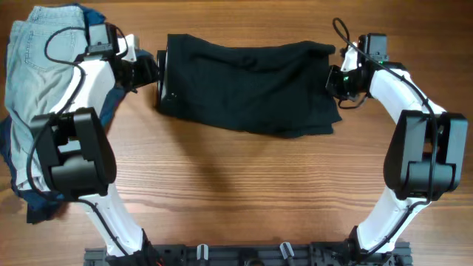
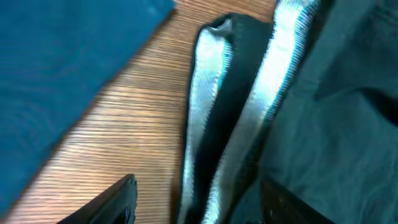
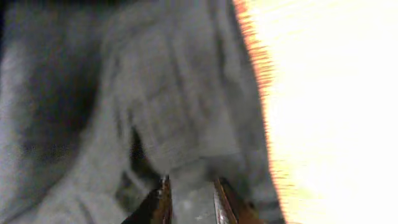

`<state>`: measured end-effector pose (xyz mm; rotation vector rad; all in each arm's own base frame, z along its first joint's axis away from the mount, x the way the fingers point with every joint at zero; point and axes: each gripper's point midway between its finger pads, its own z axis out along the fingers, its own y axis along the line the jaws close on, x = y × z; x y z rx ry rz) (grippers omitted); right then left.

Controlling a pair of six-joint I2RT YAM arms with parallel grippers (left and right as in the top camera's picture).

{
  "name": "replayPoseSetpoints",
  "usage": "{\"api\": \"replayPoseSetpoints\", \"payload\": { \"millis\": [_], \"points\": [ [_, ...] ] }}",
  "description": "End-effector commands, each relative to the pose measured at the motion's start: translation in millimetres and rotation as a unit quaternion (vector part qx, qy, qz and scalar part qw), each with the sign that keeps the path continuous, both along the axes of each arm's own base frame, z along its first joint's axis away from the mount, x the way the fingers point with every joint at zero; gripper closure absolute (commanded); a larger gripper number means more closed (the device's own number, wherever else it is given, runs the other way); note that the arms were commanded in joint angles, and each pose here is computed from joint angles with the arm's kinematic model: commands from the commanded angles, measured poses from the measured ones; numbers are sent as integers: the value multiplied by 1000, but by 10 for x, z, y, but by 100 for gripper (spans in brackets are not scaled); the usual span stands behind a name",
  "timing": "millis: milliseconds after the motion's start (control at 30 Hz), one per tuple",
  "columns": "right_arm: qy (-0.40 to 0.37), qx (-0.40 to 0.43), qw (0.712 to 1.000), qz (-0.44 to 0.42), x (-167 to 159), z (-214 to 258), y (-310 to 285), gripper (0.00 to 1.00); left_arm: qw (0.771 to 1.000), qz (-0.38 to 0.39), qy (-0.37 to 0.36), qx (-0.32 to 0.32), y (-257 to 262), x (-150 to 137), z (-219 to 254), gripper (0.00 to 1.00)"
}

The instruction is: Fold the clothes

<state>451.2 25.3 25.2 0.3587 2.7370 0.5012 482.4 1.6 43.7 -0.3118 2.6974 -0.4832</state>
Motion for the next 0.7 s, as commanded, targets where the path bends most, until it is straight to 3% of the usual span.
{"api": "replayPoseSetpoints", "payload": {
  "millis": [0, 167, 333, 667],
  "points": [
    [8, -31, 999, -10, 32, -142, -86, 80, 1000, 0, -1, 0, 44, -6, -7, 38],
    [12, -29, 999, 9, 19, -231, -14, 95, 1000, 0, -1, 0, 45, -6, -7, 38],
    [30, -89, 995, 16, -83, -334, -127, 96, 1000, 0, 9, -1, 39, -48, -26, 38],
    [62, -90, 993, 33, -214, -597, -52, 96, 999, 6, 48, -17, -1, -84, -450, 33]
  ]
}}
